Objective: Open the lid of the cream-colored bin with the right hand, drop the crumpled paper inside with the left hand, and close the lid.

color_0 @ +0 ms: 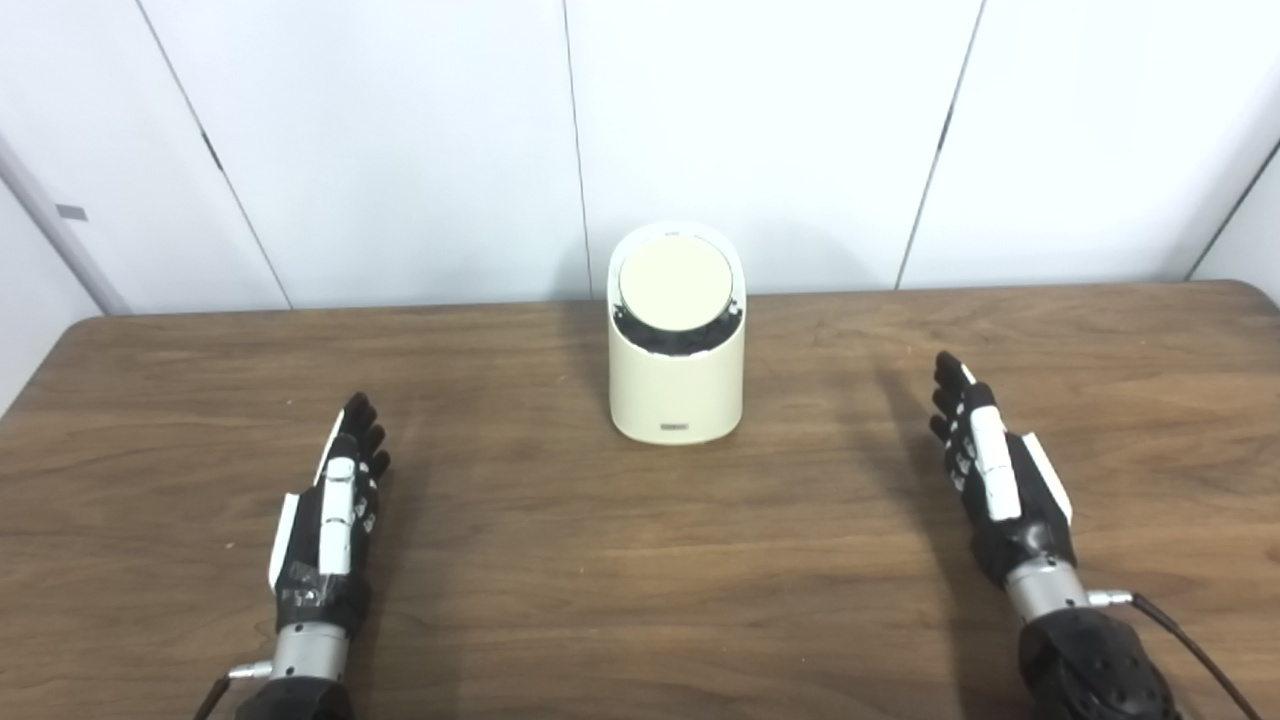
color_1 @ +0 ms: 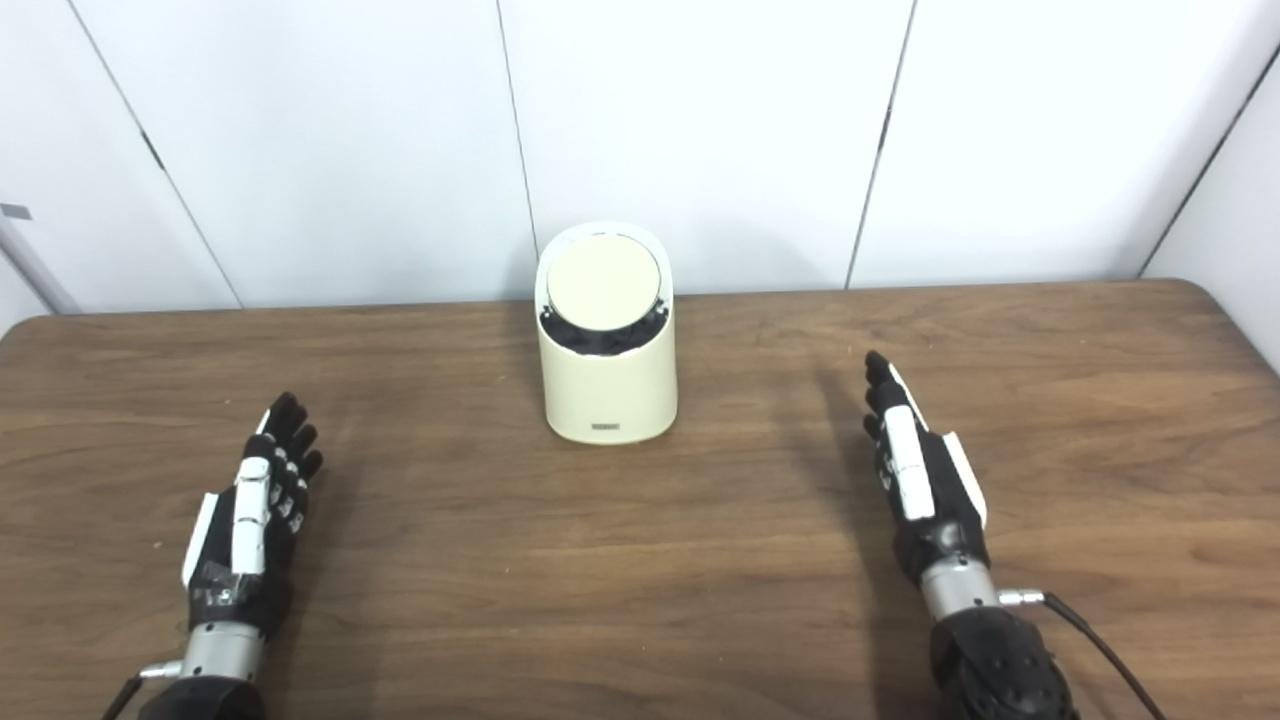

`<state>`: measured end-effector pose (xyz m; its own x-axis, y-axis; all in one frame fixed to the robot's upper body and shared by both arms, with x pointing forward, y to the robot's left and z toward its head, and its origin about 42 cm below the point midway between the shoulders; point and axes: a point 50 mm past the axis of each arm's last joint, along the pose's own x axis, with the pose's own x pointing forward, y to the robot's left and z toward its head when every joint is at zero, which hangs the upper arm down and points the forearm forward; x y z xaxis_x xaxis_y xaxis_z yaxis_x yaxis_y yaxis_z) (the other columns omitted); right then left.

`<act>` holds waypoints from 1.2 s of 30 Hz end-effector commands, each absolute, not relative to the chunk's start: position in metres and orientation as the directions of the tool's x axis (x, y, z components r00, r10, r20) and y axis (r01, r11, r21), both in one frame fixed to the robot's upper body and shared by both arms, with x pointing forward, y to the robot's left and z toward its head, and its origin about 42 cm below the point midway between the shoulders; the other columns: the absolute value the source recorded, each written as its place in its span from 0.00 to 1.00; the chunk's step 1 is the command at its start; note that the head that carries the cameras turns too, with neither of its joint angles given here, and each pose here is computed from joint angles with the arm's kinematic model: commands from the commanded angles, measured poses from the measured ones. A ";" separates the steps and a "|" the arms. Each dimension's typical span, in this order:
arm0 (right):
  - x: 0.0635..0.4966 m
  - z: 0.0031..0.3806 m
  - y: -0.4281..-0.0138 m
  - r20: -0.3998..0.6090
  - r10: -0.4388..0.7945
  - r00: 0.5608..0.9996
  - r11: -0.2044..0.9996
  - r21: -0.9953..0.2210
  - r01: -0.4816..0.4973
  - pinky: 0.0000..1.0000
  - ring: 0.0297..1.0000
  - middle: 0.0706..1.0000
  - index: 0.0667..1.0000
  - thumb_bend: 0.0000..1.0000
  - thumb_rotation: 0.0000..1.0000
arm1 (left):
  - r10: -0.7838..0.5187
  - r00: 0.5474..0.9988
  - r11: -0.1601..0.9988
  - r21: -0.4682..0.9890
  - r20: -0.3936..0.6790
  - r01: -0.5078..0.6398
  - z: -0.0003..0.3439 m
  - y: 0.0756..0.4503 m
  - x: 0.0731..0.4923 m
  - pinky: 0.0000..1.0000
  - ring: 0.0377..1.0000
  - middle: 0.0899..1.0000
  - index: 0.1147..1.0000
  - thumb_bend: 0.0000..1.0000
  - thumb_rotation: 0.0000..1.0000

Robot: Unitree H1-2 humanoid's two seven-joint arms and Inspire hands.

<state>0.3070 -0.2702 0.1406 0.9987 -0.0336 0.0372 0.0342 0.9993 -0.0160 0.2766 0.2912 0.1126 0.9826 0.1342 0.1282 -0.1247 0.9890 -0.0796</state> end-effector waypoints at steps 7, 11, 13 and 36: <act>0.305 0.152 -0.265 0.103 -0.037 0.994 0.999 0.024 0.034 1.00 1.00 1.00 0.97 0.51 1.00 | 0.155 0.981 0.988 -0.043 0.113 -0.151 0.106 0.303 0.262 1.00 1.00 1.00 0.99 0.46 0.93; 0.304 0.150 -0.263 0.104 -0.045 0.994 0.999 0.030 0.043 1.00 1.00 1.00 0.96 0.50 1.00 | 0.157 0.980 0.987 -0.043 0.119 -0.153 0.106 0.306 0.260 1.00 1.00 1.00 0.99 0.46 0.93; 0.304 0.150 -0.262 0.110 -0.044 0.993 0.999 0.030 0.041 1.00 1.00 1.00 0.96 0.49 1.00 | 0.164 0.980 0.986 -0.040 0.114 -0.160 0.105 0.308 0.260 1.00 1.00 1.00 0.99 0.48 0.92; 0.313 0.141 -0.265 0.131 -0.043 0.990 0.998 0.042 0.038 1.00 1.00 1.00 0.96 0.54 1.00 | 0.172 0.977 0.985 -0.027 0.123 -0.170 0.091 0.311 0.268 1.00 1.00 1.00 0.98 0.46 0.94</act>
